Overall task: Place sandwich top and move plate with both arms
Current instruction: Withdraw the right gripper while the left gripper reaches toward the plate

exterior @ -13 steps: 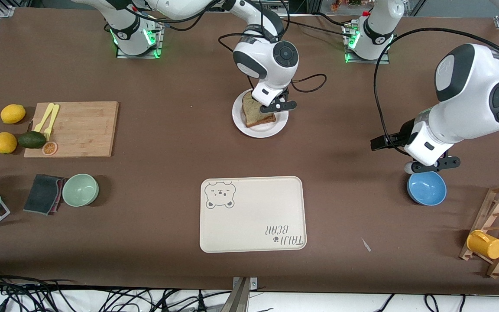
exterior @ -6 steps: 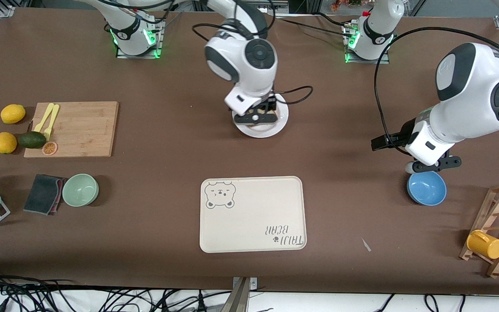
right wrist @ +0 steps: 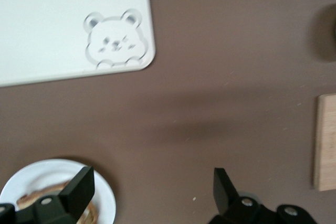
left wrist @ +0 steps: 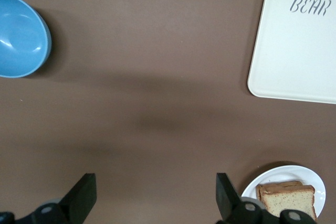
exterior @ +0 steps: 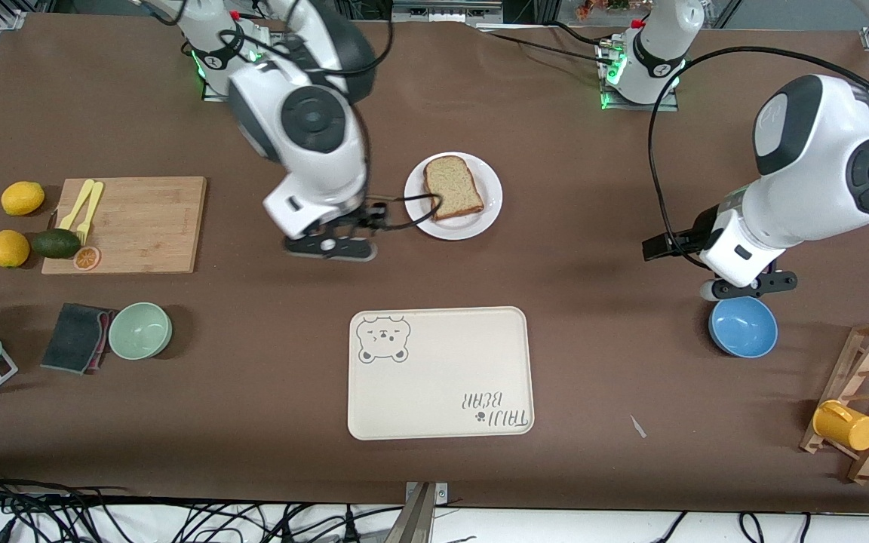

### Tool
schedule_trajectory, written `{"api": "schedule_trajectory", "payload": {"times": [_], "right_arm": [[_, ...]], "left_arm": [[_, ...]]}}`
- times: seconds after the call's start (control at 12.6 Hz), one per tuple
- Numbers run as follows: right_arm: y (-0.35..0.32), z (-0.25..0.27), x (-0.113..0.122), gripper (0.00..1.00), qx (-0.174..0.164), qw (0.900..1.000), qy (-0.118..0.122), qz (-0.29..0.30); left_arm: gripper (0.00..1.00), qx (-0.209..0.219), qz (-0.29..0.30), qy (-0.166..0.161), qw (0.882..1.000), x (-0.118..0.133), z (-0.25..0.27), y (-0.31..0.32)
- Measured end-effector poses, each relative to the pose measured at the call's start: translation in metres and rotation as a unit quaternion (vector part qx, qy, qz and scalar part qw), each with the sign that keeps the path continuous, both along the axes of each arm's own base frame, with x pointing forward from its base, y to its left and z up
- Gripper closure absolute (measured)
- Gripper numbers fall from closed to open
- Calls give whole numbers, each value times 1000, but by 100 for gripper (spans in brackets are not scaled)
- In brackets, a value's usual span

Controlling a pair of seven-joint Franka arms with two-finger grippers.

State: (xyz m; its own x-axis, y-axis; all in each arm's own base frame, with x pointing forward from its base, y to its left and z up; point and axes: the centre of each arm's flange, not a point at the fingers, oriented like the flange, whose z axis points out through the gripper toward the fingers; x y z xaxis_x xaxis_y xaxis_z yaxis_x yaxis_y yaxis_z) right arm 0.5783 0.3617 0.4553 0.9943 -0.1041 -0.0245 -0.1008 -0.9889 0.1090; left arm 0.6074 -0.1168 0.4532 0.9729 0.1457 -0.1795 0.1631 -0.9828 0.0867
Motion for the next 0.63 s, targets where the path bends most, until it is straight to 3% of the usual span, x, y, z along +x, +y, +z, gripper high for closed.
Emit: {"api": "schedule_trajectory", "payload": {"times": [0.16,0.4,0.63], "right_arm": [[-36,21,17,0,-3,1000,-20,-7],[-101,53,38,0,32,999,-20,-4],[-171,68,53,0,42,999,-23,-25]], "left_arm": [[0,-6,-9,3,1000,-9,-21,-25],[0,-38,8,-6,999,-29,-71,-70],[0,-60,25,-11,998,-51,-108,-98]]}}
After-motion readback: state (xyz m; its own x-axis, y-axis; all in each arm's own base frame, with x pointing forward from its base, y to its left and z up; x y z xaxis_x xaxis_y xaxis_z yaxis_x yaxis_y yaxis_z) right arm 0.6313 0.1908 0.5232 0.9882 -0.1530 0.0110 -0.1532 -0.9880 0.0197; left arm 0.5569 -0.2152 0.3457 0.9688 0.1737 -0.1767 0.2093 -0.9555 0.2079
